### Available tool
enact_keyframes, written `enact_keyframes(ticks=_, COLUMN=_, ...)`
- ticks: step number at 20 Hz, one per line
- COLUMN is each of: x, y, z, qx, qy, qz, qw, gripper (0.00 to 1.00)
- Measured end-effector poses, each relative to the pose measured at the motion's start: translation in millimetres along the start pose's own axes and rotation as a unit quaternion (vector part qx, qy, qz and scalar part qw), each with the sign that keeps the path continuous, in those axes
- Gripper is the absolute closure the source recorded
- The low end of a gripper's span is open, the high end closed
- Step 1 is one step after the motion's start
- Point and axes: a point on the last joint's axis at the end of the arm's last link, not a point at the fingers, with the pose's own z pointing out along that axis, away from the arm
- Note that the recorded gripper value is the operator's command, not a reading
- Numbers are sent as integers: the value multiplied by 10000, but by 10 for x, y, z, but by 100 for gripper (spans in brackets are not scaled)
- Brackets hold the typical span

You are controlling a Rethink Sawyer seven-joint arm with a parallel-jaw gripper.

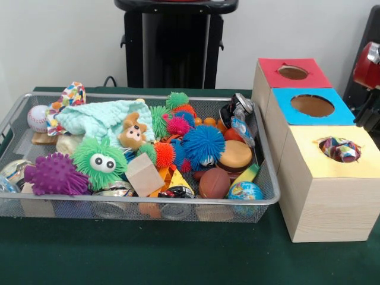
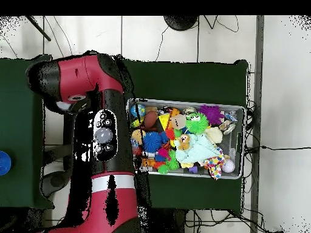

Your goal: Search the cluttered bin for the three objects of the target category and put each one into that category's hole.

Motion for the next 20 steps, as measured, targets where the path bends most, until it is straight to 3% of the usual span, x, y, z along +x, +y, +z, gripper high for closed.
enact_keyframes(ticks=14, x=56, y=27, z=236, qx=79, qy=109, qz=-36, qw=9999, gripper=100)
enact_keyframes(ticks=20, x=70, y=24, z=433, qx=-58, qy=-86, qz=-53, qw=9999, gripper=100)
